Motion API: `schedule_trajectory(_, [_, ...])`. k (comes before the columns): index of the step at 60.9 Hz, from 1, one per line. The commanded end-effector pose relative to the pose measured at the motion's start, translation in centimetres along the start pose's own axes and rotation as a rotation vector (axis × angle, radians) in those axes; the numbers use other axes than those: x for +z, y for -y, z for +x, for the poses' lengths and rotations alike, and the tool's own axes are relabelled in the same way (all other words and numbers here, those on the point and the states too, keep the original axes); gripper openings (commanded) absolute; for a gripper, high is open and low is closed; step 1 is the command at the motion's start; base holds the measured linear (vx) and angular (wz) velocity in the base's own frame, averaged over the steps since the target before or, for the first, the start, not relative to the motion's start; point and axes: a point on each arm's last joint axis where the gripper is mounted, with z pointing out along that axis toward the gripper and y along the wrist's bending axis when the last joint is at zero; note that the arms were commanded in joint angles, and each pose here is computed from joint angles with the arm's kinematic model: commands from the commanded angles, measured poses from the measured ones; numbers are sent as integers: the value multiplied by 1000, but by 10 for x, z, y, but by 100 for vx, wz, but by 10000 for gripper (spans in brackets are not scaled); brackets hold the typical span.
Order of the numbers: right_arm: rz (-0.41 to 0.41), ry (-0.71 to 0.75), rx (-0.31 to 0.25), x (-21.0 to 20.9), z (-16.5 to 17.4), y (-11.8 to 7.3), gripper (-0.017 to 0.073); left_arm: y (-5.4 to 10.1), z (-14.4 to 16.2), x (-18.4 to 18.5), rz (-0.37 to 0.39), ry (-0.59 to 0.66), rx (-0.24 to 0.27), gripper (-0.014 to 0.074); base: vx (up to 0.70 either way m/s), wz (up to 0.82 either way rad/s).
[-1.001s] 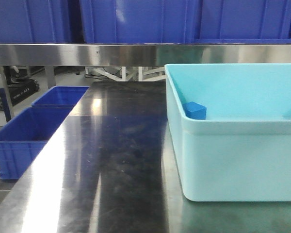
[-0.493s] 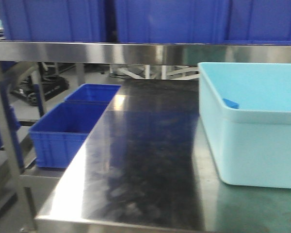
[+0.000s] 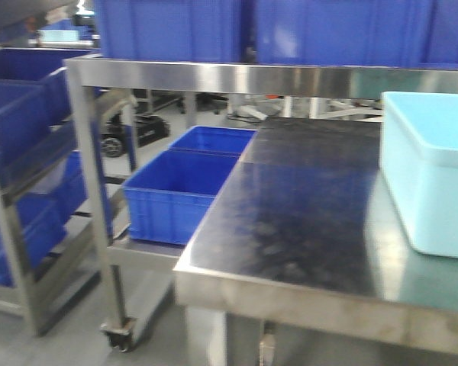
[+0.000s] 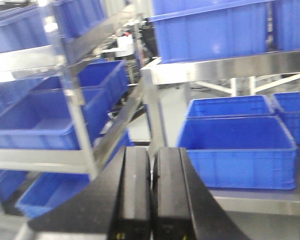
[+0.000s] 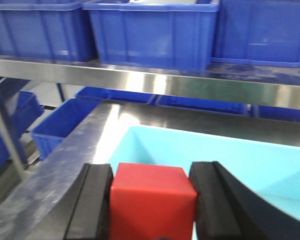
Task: Pick red cube and place on left shelf
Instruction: 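Turn the base away from the table, holding the cube in the right gripper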
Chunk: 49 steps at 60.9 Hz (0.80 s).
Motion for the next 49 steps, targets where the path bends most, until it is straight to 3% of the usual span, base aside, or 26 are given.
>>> schedule_trajectory(1, [-3,114,-20,-2,-17,-1,57,0,0,1,-4,60,-5,106,-16,37])
schedule_trajectory(49, [-3,114,-20,-2,-17,-1,57,0,0,1,-4,60,-5,106,-17,42])
